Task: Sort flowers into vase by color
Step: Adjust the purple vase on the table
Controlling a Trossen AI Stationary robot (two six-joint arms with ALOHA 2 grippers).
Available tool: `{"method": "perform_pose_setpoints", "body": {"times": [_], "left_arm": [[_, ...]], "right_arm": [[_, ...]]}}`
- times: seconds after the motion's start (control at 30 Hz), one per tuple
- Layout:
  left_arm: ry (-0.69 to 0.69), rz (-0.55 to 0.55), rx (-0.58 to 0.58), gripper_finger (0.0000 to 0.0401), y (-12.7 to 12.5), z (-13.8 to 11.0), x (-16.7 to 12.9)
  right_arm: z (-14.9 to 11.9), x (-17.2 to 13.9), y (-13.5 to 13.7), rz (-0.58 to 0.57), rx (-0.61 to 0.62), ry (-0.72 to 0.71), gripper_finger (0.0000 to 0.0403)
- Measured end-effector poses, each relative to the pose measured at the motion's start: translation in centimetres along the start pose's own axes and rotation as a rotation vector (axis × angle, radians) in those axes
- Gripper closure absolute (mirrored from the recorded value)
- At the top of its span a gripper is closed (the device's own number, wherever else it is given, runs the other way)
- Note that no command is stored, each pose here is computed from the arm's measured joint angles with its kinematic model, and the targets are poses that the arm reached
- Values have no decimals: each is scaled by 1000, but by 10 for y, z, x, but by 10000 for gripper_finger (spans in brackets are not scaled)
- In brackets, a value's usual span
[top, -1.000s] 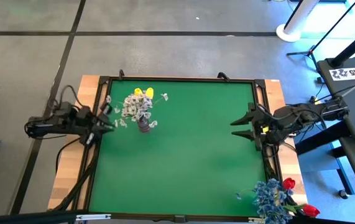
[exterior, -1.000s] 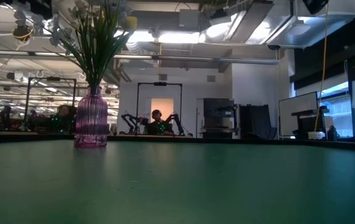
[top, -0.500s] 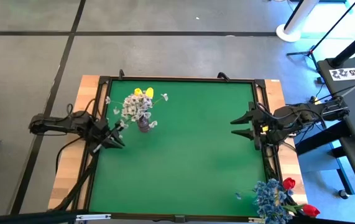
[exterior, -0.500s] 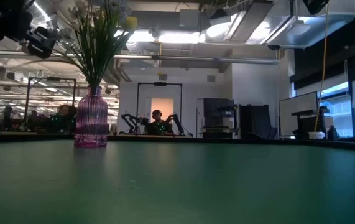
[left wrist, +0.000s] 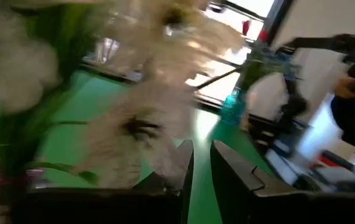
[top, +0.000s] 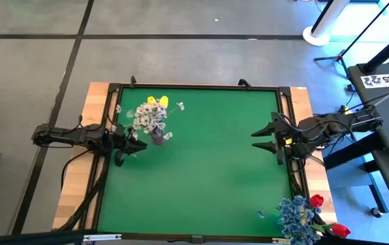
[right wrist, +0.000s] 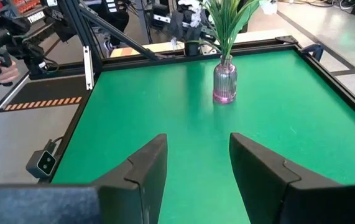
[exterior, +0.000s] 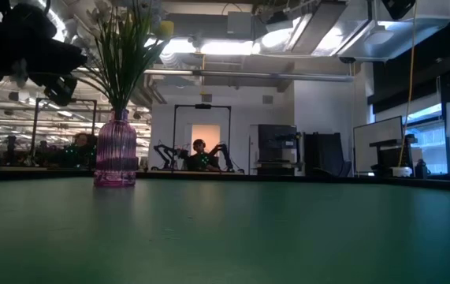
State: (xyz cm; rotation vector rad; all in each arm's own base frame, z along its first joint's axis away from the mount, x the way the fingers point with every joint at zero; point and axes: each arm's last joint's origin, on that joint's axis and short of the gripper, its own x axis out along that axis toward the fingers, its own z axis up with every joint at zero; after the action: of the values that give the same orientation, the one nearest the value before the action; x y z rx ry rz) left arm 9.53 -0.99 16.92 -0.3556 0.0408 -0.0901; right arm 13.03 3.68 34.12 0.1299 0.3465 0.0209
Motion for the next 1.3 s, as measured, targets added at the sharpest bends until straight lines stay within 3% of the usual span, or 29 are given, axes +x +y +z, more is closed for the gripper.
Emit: {"method": "perform_pose_setpoints", "body": {"times": [0.37,0.77,0.97,1.07,1.13,1.23,1.3], "left_arm": [[0,38,24,349,1,-1,1],[45,91,135,349,4,-4,5],[14,154,141,349,5,-2,5],[7,195,227,349,6,-1,4],[-20,282,270,349,8,1,4],[-58,441,314,349,12,3,2],[-67,484,317,349,13,4,1]], "right_arm": [[-2,0,0,-3,-4,16,230],[-3,0,0,19,15,32,233],[-3,6,-10,49,-4,19,297],[-8,16,-20,51,-19,-12,350],[-13,18,-28,47,-18,-30,384],[-19,21,-36,55,-3,-62,392],[-25,23,-38,72,5,-39,381]]}}
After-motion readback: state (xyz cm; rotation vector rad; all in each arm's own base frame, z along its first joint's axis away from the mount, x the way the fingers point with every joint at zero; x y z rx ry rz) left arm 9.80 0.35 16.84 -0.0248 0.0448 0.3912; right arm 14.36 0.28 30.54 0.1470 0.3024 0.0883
